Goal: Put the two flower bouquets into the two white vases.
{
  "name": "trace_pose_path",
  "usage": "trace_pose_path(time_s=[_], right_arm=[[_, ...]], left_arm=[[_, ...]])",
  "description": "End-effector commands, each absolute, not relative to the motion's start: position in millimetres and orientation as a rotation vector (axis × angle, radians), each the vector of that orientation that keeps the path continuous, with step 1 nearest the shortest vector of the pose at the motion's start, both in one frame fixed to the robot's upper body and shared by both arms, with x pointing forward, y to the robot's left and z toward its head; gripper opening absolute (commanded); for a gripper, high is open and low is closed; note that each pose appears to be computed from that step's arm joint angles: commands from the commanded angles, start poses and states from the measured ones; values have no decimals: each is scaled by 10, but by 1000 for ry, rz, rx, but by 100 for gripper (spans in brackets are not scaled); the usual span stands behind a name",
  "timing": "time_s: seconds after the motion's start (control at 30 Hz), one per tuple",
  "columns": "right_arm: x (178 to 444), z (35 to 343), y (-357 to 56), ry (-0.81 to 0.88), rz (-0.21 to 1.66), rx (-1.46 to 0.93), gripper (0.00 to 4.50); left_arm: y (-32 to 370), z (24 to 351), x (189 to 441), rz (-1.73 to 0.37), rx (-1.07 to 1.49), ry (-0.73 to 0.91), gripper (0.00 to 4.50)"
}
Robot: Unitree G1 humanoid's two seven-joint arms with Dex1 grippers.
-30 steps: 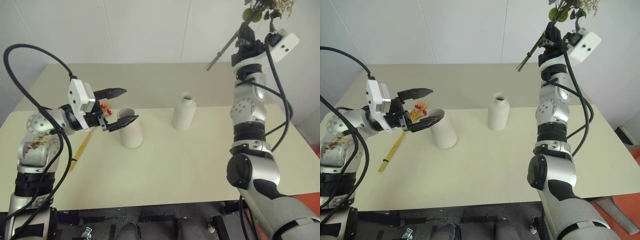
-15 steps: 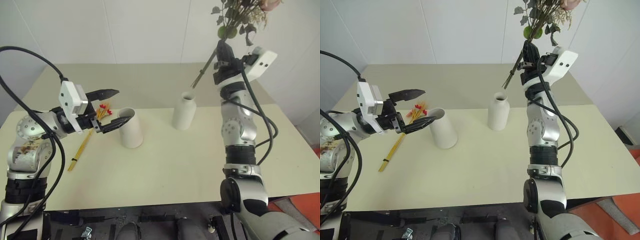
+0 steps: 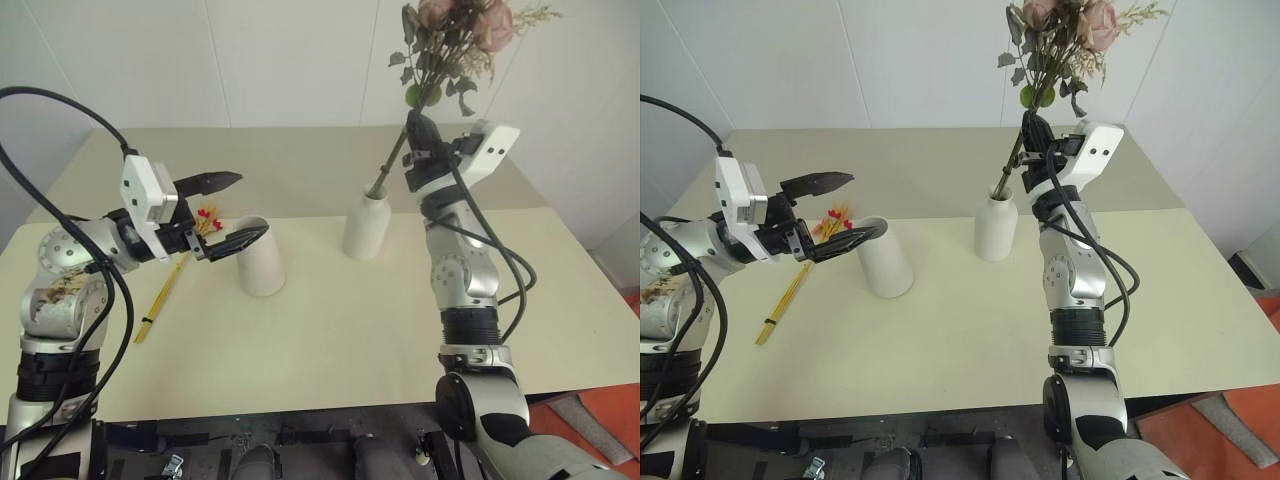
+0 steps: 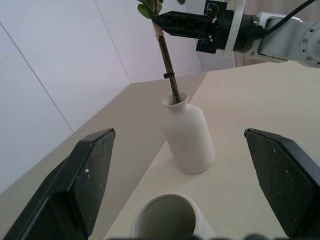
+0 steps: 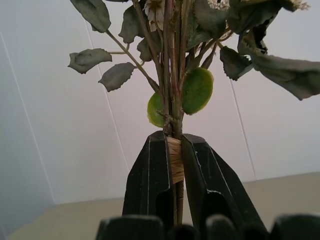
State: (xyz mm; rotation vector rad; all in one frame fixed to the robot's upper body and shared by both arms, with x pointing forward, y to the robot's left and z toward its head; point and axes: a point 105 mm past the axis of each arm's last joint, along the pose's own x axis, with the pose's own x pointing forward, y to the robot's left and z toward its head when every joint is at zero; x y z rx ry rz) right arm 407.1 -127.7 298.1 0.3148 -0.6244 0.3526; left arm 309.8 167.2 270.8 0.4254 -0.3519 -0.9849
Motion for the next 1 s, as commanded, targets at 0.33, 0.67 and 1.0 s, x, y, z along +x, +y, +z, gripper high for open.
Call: trace_pose_path(time_s=[0.33,0.67,1.0], right_arm=[[4008,2932,-1068,-670,415,189,17],[4009,2810,-1059,-675,361,110,17],[3941,2723,-1045,-678,365,115,119]], left_arm=[[1696,2856,2975,-963,435,-412,450],[1701,2849,2990,-962,434,-411,450],[1704,2852,3010,-967,438,-410,450]])
